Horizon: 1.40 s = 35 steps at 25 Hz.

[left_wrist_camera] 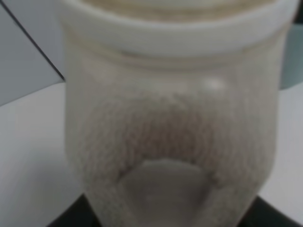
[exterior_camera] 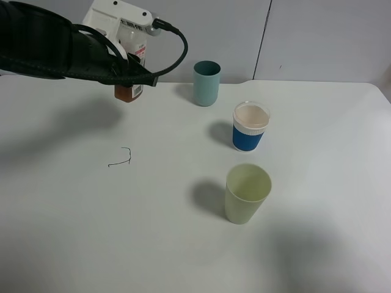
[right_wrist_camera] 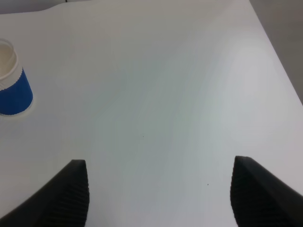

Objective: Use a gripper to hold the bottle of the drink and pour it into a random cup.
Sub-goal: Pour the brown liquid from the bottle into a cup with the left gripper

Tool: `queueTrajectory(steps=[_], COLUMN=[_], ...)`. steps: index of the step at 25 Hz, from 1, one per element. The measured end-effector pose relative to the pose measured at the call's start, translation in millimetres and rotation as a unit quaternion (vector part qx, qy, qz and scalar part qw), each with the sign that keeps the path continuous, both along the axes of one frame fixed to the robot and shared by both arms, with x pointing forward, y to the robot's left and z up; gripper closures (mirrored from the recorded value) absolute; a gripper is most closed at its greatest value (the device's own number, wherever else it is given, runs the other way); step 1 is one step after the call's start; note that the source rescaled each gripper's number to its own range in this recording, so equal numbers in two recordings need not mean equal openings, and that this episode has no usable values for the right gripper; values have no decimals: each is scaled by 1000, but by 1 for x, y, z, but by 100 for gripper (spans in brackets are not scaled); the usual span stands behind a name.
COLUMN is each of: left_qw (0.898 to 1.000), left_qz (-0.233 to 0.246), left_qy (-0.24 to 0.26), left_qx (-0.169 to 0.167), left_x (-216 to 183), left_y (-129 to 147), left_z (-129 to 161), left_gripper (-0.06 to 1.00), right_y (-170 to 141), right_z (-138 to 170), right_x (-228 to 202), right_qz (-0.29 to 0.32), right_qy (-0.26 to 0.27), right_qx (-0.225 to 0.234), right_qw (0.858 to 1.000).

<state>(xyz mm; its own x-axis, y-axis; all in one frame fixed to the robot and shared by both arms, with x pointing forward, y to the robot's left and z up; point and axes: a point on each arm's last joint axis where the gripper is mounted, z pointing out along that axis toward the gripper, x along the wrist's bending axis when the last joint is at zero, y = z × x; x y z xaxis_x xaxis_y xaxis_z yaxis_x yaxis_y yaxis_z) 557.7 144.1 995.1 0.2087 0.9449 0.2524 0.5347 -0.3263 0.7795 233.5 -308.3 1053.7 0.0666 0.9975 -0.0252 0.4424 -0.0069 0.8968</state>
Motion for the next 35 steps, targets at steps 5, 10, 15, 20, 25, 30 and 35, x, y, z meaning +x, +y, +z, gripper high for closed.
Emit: queueTrajectory(steps=[5, 10, 15, 20, 25, 30, 35], left_qw=[1000, 1000, 999, 998, 996, 994, 991], left_qz=[3, -1, -5, -17, -13, 1, 10], left_qy=[1, -3, 1, -3, -5, -11, -24], left_qx=[6, 15, 38, 63, 89, 113, 131], left_x=[12, 23, 33, 43, 54, 62, 71], left_y=[-6, -13, -18, -23, -26, -33, -44], left_z=[-4, -6, -14, -16, -22, -25, -23], left_gripper=[93, 93, 93, 93, 93, 93, 93], right_y=[0, 0, 0, 0, 0, 0, 0], right_z=[0, 0, 0, 0, 0, 0, 0], right_x=[0, 0, 0, 0, 0, 0, 0], right_qz=[0, 0, 0, 0, 0, 0, 0], right_qy=[0, 0, 0, 0, 0, 0, 0], right_qx=[0, 0, 0, 0, 0, 0, 0], right_qw=[1000, 1000, 1000, 1000, 1000, 1000, 1000])
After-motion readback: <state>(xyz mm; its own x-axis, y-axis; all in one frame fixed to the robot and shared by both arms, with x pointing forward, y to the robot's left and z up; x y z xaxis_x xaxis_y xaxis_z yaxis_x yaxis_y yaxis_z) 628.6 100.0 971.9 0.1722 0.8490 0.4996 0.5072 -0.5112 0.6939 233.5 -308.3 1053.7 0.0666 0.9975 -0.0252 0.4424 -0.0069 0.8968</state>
